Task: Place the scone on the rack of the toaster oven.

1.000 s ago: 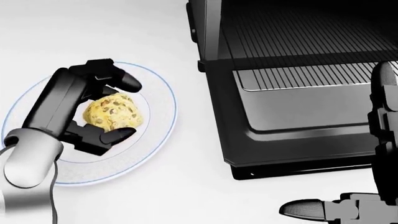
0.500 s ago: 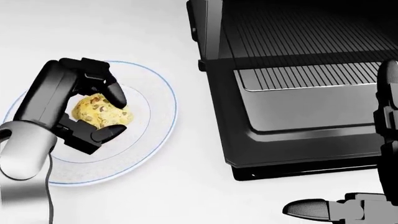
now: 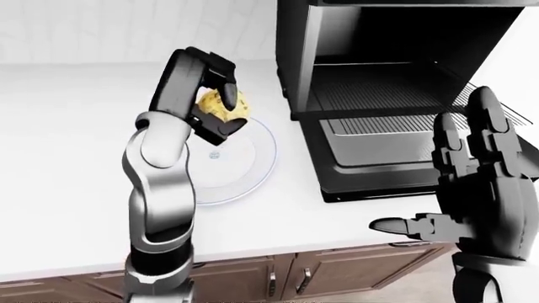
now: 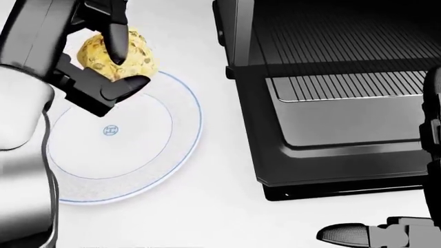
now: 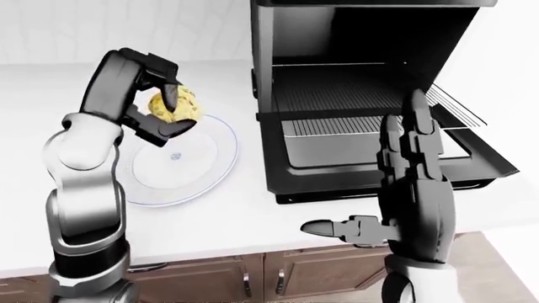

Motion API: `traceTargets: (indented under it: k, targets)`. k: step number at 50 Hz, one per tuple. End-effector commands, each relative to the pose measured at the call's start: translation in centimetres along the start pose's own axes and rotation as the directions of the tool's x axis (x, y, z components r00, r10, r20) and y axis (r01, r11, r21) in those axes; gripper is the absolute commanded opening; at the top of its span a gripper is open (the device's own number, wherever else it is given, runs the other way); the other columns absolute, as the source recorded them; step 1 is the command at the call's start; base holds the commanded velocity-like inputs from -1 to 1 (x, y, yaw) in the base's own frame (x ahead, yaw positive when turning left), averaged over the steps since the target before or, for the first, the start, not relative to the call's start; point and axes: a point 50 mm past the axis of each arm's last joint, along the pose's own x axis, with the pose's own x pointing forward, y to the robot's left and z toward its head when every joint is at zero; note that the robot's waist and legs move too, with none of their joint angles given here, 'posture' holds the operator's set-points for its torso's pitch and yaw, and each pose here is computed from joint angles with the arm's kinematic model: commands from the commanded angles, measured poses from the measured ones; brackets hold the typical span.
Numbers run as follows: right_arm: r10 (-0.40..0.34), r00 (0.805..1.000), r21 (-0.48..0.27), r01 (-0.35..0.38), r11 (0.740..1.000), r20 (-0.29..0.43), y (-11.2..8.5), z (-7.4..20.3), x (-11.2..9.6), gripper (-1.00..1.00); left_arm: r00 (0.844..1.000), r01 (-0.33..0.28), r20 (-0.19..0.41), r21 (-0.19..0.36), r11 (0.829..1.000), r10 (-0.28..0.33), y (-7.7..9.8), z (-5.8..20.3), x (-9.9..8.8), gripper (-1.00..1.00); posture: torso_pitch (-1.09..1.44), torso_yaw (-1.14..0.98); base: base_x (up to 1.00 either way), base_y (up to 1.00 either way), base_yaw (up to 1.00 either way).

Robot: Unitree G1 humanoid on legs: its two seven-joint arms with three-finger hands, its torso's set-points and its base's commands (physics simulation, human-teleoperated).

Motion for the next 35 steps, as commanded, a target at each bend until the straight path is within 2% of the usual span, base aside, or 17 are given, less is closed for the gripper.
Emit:
traceTargets:
  k: [1,11,14,19,35]
  targets:
    - [0.000,0.997,-0.013,0.001,1.000,0.073,0.0,1.5,-0.1,1.00,0.996,-0.025,0.083,0.024,0.999,0.023,0.9,2.1,0.1,-1.00,0.00,0.00,0.00,0.00,0.00]
    - [-0.017,0.995,-0.023,0.020,1.000,0.100,-0.8,2.4,0.0,1.00,0.988,-0.012,0.153,0.040,0.999,0.006,2.1,5.9,-0.2,-1.00,0.00,-0.01,0.00,0.00,0.00]
    - [-0.019,0.994,-0.021,0.022,1.000,0.106,-0.9,2.5,-0.2,1.00,0.984,-0.018,0.177,0.034,0.999,0.012,2.7,7.5,0.5,-1.00,0.00,-0.01,0.00,0.00,0.00]
    - [-0.024,0.993,-0.019,0.026,0.999,0.112,-1.2,2.7,-0.5,1.00,0.977,-0.004,0.212,0.033,0.999,-0.003,2.6,9.3,1.3,-1.00,0.00,-0.03,0.00,0.00,0.00]
    - [-0.034,0.993,-0.020,0.036,0.999,0.113,-1.1,2.6,-0.7,1.00,0.969,0.035,0.243,0.057,0.998,-0.047,1.9,10.7,0.8,-1.00,0.00,-0.09,0.00,0.00,0.00]
